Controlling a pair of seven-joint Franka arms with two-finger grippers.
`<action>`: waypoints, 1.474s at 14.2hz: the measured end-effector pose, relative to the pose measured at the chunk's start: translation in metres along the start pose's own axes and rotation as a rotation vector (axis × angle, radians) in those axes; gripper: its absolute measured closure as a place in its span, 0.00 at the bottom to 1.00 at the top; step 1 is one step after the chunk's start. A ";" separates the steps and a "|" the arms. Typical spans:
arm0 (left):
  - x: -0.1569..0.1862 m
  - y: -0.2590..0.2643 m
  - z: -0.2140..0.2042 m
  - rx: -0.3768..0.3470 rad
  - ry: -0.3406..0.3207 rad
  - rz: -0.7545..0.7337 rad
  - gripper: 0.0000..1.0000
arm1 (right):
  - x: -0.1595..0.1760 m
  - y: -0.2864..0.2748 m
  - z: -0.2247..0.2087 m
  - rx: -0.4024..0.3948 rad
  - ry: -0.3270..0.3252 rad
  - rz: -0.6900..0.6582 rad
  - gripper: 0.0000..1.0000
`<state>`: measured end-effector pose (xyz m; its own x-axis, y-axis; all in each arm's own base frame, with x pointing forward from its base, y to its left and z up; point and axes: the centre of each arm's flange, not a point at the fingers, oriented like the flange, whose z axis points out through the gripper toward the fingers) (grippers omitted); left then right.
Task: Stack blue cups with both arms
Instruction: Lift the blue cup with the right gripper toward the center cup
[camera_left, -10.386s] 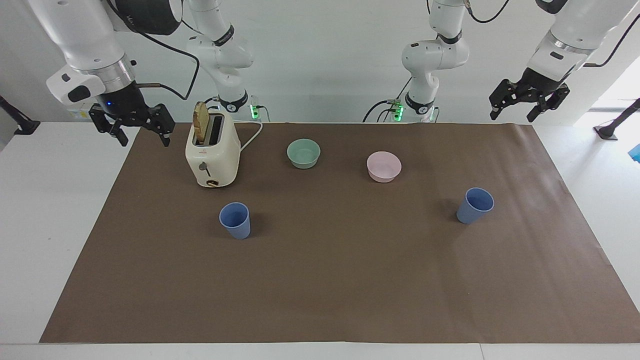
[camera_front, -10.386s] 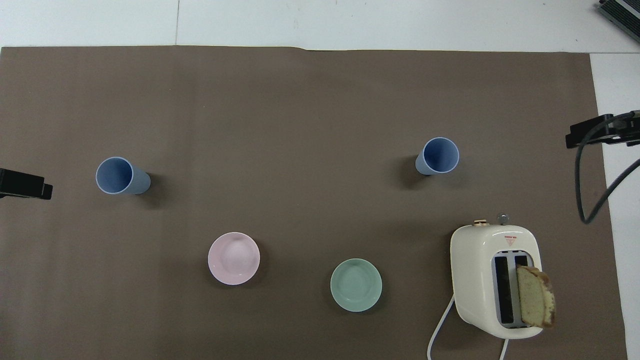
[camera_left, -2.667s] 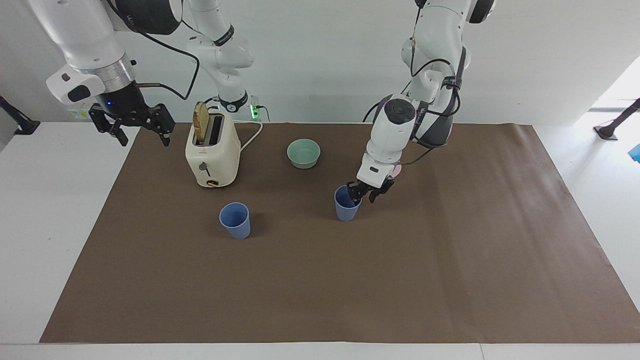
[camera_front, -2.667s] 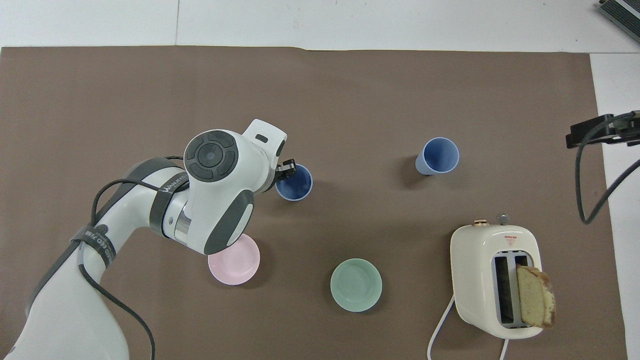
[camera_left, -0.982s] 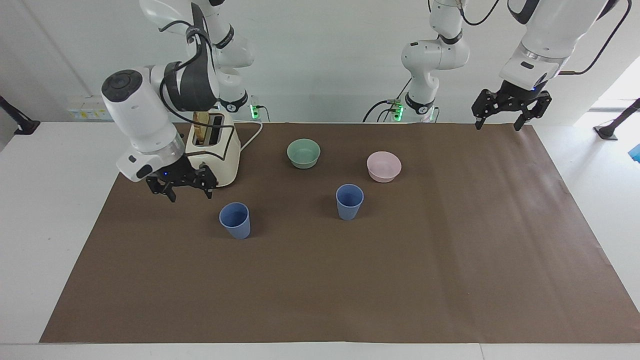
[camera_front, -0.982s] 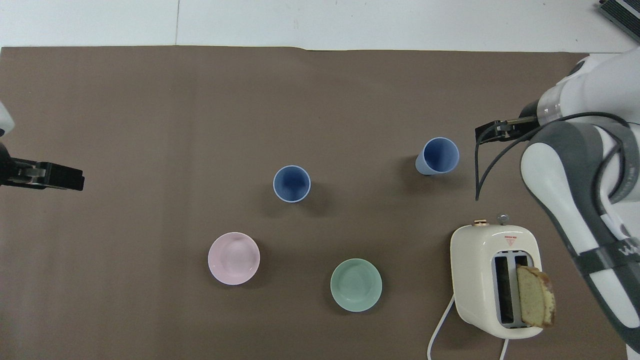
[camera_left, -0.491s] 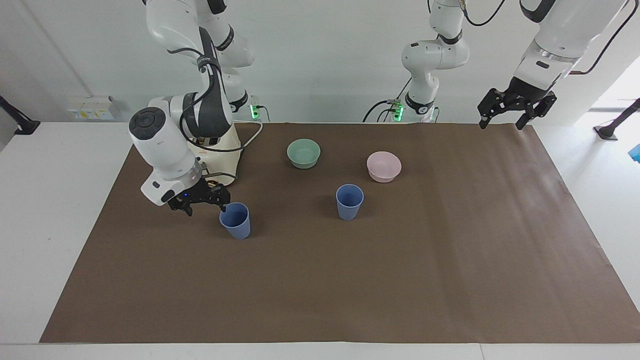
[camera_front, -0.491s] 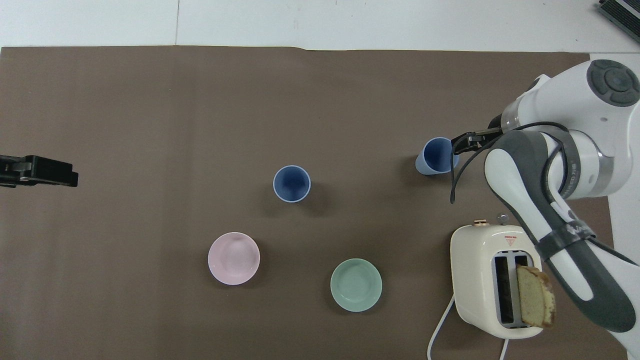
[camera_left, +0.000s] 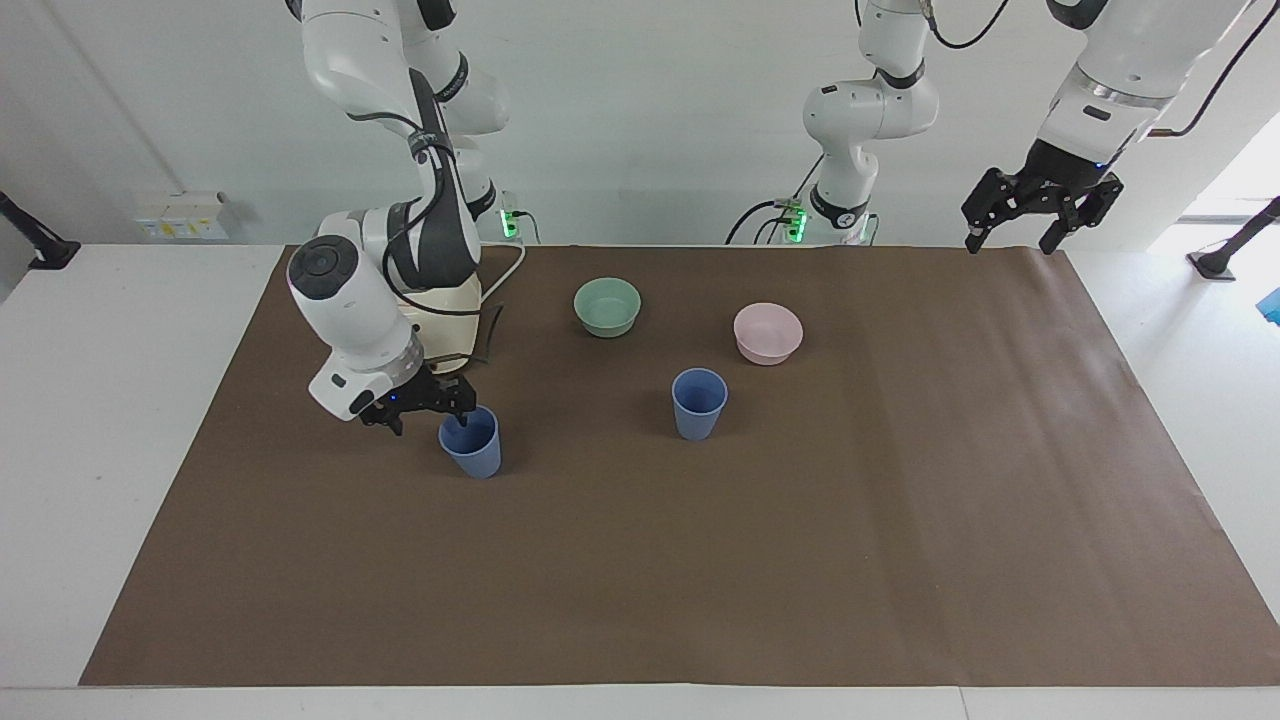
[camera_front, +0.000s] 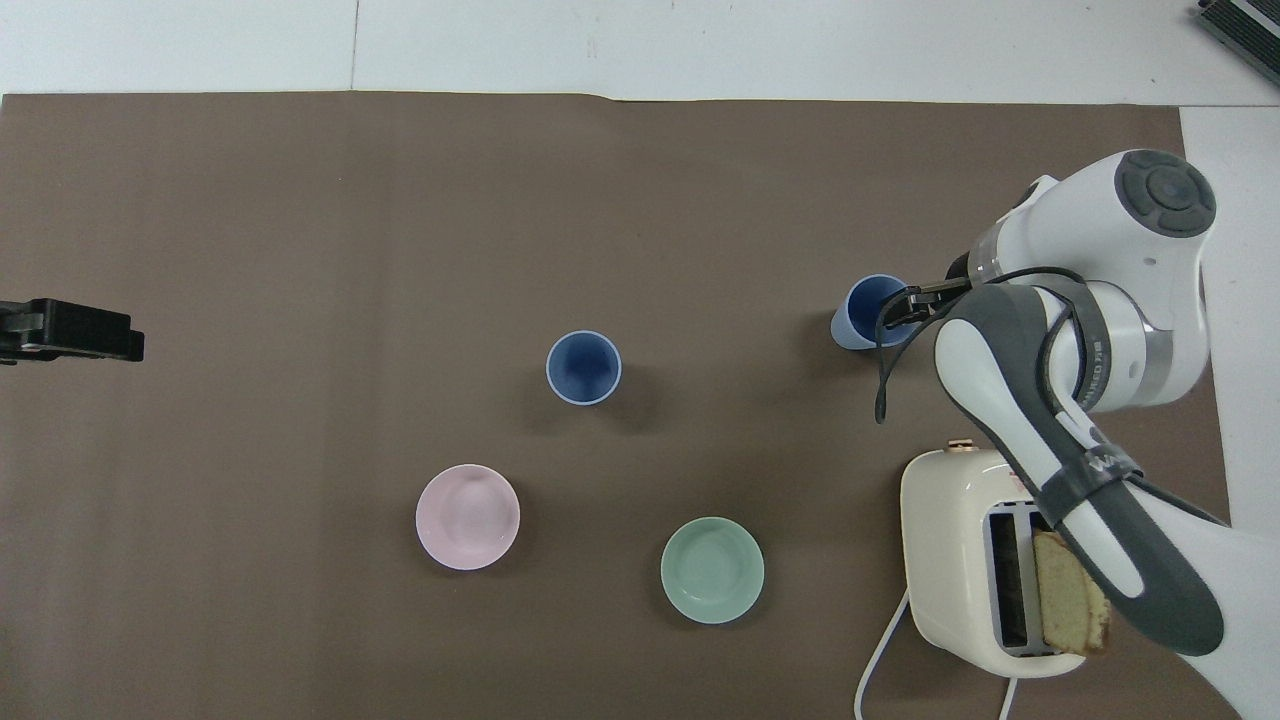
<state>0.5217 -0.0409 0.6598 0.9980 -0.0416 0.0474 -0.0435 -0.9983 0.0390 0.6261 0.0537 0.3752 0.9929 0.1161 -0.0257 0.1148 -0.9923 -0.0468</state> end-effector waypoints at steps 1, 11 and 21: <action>0.000 0.001 0.000 0.000 -0.001 0.001 0.00 | 0.000 0.000 0.004 0.000 -0.003 -0.001 0.00; -0.006 0.000 -0.004 0.001 -0.055 0.005 0.00 | 0.005 -0.001 0.013 0.002 0.019 -0.089 0.94; -0.007 0.002 -0.003 0.004 -0.065 0.018 0.00 | 0.019 -0.090 -0.091 0.027 0.014 0.109 0.94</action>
<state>0.5142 -0.0429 0.6623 0.9979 -0.0622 -0.0167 -0.0616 -0.9975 0.0349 0.6377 0.1409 0.4702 0.9998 0.0063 -0.0183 0.0050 -0.9975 -0.0709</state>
